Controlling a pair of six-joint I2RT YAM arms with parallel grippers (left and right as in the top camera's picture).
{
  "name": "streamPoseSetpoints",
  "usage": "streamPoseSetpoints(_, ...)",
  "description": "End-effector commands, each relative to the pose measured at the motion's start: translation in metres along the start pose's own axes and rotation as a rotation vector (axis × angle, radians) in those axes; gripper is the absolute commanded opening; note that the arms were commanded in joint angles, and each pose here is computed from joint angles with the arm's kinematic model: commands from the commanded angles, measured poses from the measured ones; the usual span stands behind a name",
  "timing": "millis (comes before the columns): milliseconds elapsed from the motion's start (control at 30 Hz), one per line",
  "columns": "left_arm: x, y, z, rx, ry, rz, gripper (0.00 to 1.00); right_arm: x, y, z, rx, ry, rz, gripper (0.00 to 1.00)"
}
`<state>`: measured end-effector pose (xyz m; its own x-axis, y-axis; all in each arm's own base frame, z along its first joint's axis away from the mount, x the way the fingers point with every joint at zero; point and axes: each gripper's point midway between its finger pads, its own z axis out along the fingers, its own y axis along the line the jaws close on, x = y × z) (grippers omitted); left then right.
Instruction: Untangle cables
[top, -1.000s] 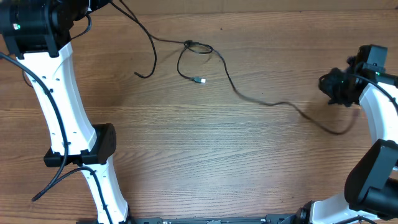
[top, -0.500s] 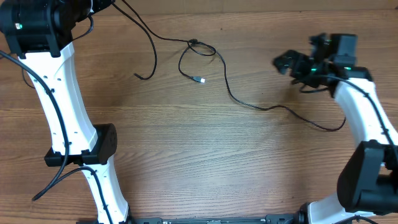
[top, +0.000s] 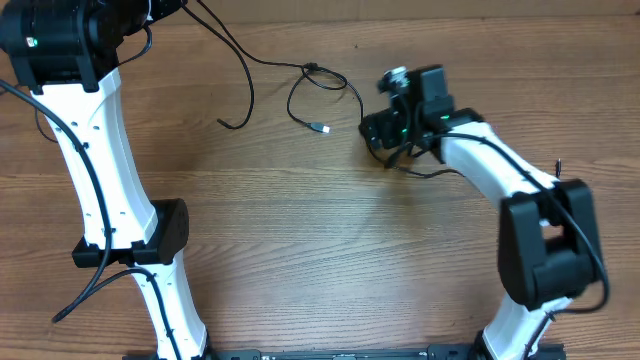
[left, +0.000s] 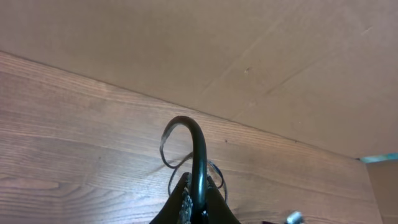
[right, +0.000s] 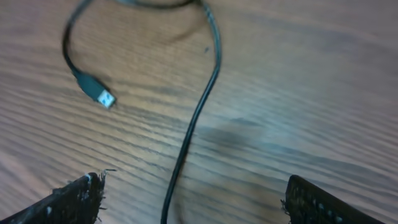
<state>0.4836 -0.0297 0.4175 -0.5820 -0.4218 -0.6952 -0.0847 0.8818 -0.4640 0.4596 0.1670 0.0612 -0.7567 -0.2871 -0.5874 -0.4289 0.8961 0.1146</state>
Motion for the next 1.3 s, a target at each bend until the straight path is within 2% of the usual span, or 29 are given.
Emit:
streamPoseSetpoints(0, 0.004, -0.004, -0.002, 0.011, 0.012, 0.022, 0.04, 0.004, 0.008, 0.018, 0.024, 0.025, -0.06, 0.89)
streamPoseSetpoints(133, 0.004, -0.004, -0.002, 0.01, 0.014, 0.022, 0.04, 0.02, 0.019, 0.031, 0.02, 0.077, -0.104, 0.8)
streamPoseSetpoints(167, 0.004, -0.004, -0.002, 0.01, 0.014, 0.022, 0.04, 0.03, 0.012, 0.036, 0.061, 0.114, -0.105, 0.66)
streamPoseSetpoints(300, 0.004, -0.004, -0.002, 0.009, 0.014, 0.022, 0.04, 0.053, 0.006, 0.042, 0.087, 0.196, -0.094, 0.61)
streamPoseSetpoints(367, 0.004, -0.003, -0.002, 0.004, 0.011, 0.022, 0.04, 0.065, 0.005, 0.04, 0.085, 0.243, -0.086, 0.42)
streamPoseSetpoints(400, 0.003, -0.001, -0.002, -0.005, 0.008, 0.021, 0.04, 0.07, 0.004, 0.039, 0.085, 0.266, -0.081, 0.24)
streamPoseSetpoints(433, 0.002, 0.001, -0.002, -0.015, 0.003, 0.021, 0.04, 0.074, 0.003, 0.038, 0.086, 0.28, -0.076, 0.12)
streamPoseSetpoints(467, 0.0, 0.004, -0.002, -0.035, -0.007, 0.021, 0.04, 0.08, 0.0, 0.035, 0.09, 0.305, -0.056, 0.04)
streamPoseSetpoints(567, -0.004, 0.018, -0.003, -0.114, -0.034, 0.02, 0.04, 0.087, -0.02, 0.029, 0.164, 0.33, 0.093, 0.04)
streamPoseSetpoints(600, -0.007, 0.027, -0.005, -0.168, -0.053, 0.019, 0.04, 0.09, -0.041, 0.021, 0.221, 0.332, 0.215, 0.04)
streamPoseSetpoints(667, -0.01, 0.038, -0.007, -0.228, -0.075, 0.019, 0.04, 0.092, -0.063, 0.01, 0.254, 0.323, 0.316, 0.04)
streamPoseSetpoints(733, -0.011, 0.048, -0.001, -0.261, -0.069, 0.013, 0.04, 0.09, -0.114, -0.024, 0.315, 0.283, 0.444, 0.04)
streamPoseSetpoints(967, -0.001, 0.1, 0.031, -0.36, 0.02, -0.008, 0.04, 0.077, -0.208, -0.132, 0.463, 0.081, 0.652, 0.04)
streamPoseSetpoints(1000, -0.005, 0.12, 0.031, -0.405, 0.018, -0.025, 0.04, 0.08, -0.228, -0.158, 0.503, 0.032, 0.697, 0.04)
streamPoseSetpoints(1100, -0.016, 0.159, 0.018, -0.466, -0.001, -0.086, 0.05, 0.094, -0.271, -0.208, 0.598, -0.061, 0.795, 0.04)
streamPoseSetpoints(1267, -0.026, 0.199, -0.001, -0.523, -0.03, -0.145, 0.04, 0.125, -0.313, -0.243, 0.684, -0.109, 0.9, 0.04)
